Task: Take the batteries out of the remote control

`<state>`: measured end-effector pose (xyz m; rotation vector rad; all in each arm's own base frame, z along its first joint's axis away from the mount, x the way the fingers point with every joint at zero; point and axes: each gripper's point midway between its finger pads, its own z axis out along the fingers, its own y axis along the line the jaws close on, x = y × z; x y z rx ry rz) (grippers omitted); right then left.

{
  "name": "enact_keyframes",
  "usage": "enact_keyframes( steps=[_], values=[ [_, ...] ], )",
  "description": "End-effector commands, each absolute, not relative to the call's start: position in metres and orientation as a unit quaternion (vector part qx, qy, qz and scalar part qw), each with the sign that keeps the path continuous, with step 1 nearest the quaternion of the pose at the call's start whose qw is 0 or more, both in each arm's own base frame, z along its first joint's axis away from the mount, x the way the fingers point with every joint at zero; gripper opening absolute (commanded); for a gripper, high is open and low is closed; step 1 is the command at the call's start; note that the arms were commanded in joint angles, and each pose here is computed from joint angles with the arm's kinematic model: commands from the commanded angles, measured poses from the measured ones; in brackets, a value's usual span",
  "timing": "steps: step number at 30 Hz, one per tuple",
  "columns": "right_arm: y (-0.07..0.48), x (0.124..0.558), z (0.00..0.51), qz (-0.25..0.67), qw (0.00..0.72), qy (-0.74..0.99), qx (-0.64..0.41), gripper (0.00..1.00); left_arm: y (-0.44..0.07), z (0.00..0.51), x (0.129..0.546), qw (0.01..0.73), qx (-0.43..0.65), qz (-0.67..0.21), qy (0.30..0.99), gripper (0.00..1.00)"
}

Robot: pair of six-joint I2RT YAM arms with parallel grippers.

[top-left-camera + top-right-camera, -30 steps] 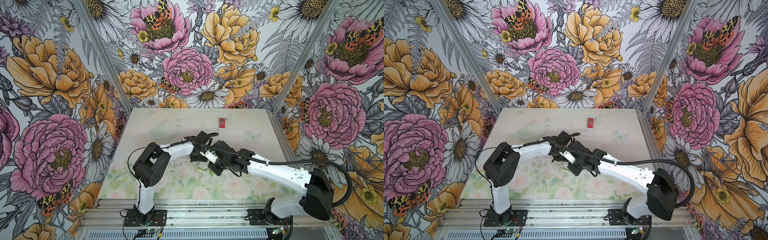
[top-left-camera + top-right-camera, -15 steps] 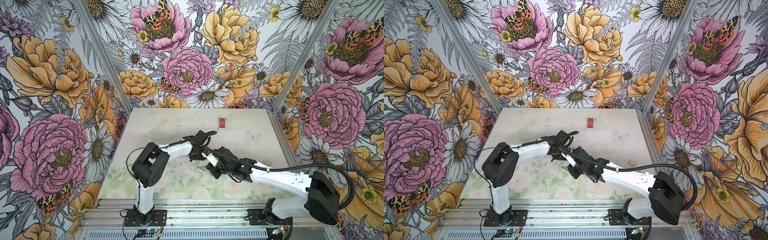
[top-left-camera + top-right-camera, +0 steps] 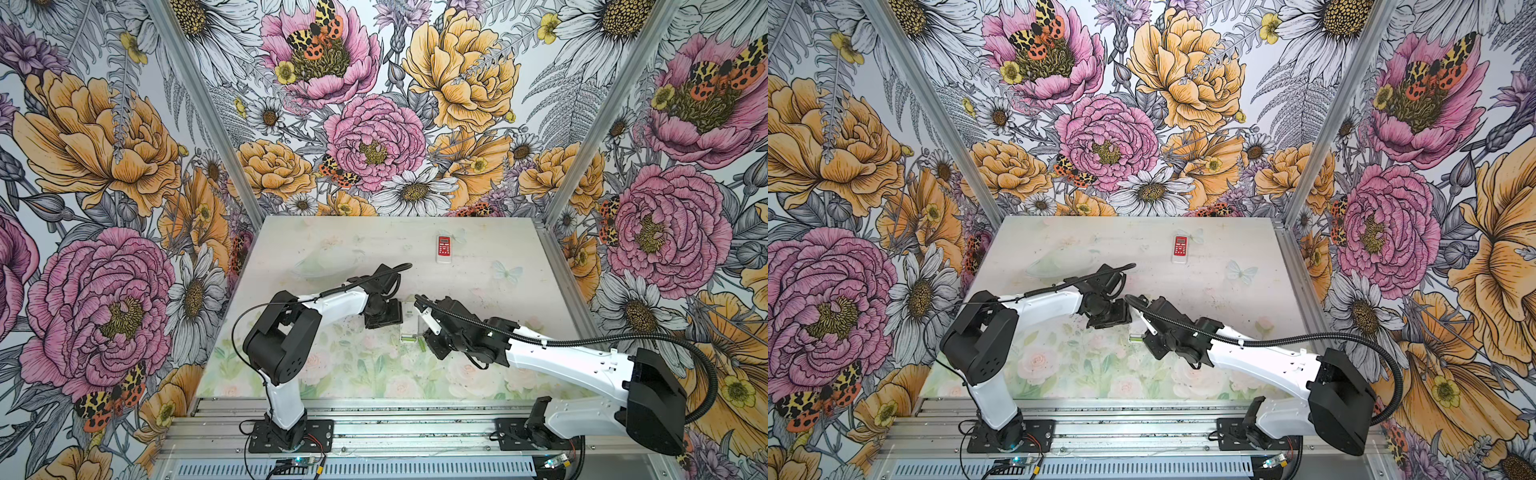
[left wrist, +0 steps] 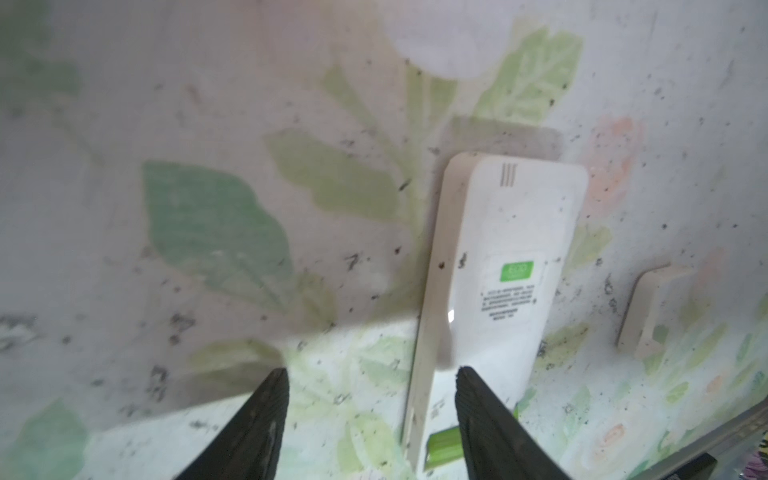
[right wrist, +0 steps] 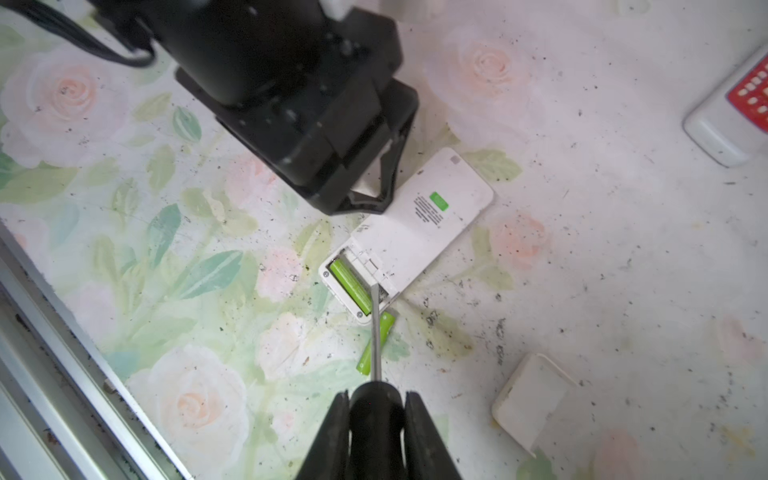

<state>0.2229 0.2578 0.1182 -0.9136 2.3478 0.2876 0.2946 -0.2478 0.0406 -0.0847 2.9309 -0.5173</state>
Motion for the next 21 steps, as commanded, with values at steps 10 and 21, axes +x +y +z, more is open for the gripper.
enact_keyframes(
  steps=[10,21],
  values=[
    [0.224,0.269,0.151,0.017,0.376,0.895,-0.239,0.0,-0.236,0.105,0.282,0.161,-0.024,-0.206,0.965,0.77],
    [0.263,0.235,0.196,0.201,0.357,0.899,-0.151,0.0,-0.201,0.165,0.357,0.329,0.192,-0.094,0.92,0.89]
  ],
)
